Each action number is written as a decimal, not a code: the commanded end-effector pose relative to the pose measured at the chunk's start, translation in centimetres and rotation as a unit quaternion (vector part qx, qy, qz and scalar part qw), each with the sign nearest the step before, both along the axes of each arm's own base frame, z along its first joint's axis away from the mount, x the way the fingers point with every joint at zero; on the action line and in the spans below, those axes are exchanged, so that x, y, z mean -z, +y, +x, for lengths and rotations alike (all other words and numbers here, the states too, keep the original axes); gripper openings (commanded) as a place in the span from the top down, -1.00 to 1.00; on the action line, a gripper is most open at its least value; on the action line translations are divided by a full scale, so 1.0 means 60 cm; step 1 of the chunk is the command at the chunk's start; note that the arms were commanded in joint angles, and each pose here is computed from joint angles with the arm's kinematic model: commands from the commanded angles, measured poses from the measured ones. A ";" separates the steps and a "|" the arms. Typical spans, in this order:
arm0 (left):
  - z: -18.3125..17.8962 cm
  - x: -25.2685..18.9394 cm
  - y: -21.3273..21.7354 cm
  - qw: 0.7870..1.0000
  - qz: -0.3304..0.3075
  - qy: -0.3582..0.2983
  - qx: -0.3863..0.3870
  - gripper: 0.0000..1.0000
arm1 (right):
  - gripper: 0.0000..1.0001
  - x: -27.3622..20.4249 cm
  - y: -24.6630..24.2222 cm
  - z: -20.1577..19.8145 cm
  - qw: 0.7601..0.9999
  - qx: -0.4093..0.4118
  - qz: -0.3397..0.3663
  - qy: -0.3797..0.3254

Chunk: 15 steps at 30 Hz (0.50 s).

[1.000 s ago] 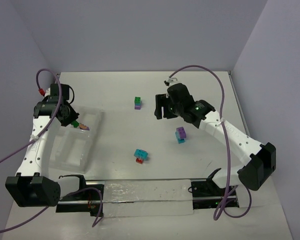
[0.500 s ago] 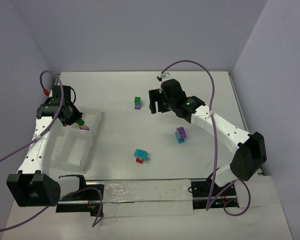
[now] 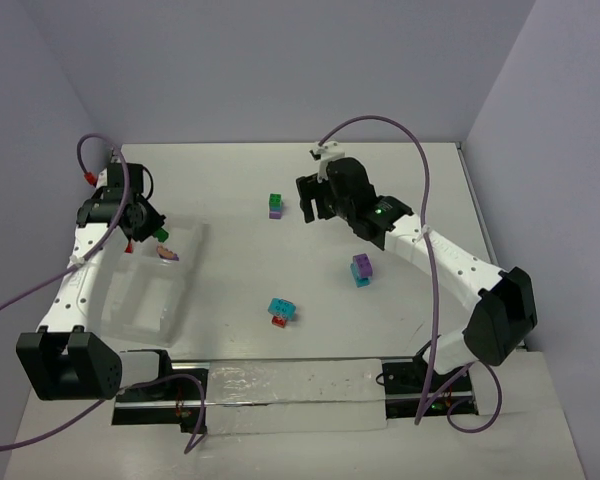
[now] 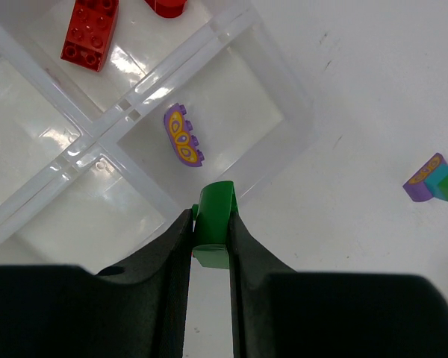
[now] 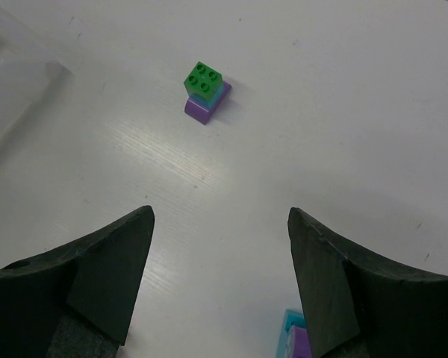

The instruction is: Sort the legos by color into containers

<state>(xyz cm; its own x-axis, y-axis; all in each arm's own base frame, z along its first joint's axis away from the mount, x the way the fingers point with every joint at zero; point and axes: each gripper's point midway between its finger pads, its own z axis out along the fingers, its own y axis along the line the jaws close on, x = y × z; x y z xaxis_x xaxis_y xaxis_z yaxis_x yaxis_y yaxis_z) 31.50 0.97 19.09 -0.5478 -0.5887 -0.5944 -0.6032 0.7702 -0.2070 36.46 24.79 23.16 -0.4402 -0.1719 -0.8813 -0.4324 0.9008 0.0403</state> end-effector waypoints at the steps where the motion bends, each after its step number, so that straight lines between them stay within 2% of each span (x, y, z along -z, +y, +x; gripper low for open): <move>1: 0.019 -0.021 0.011 1.000 0.009 -0.008 -0.020 1.00 | -0.59 -0.040 0.015 0.023 0.999 -0.013 0.011 -0.036; 7: 0.025 -0.010 0.017 0.999 0.017 0.015 -0.030 1.00 | -0.61 -0.043 0.006 0.035 0.999 0.008 -0.006 -0.038; 15: -0.059 0.010 0.023 0.996 0.009 0.055 -0.070 1.00 | -0.61 -0.039 0.013 0.045 0.999 -0.006 -0.024 -0.037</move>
